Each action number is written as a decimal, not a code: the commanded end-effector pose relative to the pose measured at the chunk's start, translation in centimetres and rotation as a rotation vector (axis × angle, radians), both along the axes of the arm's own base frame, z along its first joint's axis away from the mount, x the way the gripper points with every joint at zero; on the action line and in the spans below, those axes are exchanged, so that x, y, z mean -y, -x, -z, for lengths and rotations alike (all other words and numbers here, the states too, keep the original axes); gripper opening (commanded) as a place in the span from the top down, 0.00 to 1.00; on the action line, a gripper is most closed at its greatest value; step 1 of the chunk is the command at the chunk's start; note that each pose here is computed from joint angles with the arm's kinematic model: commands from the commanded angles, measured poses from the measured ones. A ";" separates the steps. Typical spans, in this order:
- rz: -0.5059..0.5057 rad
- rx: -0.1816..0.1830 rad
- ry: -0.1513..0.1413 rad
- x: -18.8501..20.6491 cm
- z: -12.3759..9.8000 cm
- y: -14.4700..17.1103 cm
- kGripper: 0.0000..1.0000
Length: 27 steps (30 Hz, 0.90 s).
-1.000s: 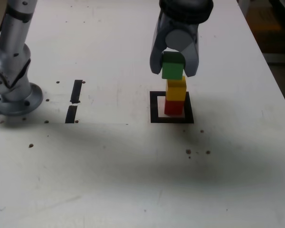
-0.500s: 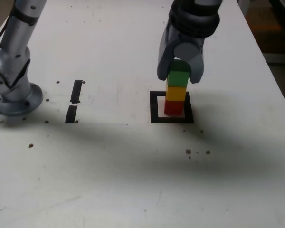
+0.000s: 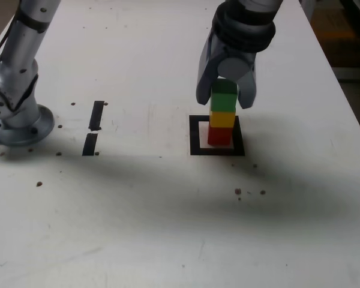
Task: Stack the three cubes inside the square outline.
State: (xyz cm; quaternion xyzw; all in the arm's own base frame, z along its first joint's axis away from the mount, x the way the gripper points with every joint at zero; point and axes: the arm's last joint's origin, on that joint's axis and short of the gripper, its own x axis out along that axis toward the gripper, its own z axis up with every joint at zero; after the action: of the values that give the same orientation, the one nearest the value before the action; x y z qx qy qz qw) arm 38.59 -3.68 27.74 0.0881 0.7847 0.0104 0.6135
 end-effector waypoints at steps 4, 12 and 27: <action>-0.001 0.005 0.005 -0.1 -0.5 0.3 0.02; -0.003 0.130 -0.005 -0.9 -7.9 6.2 0.00; -0.058 0.121 0.094 -4.2 -1.6 25.3 0.00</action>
State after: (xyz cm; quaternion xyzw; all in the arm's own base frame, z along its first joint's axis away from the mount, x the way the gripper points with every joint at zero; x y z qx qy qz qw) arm 22.93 0.66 33.72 0.0377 0.7197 -0.0008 0.6933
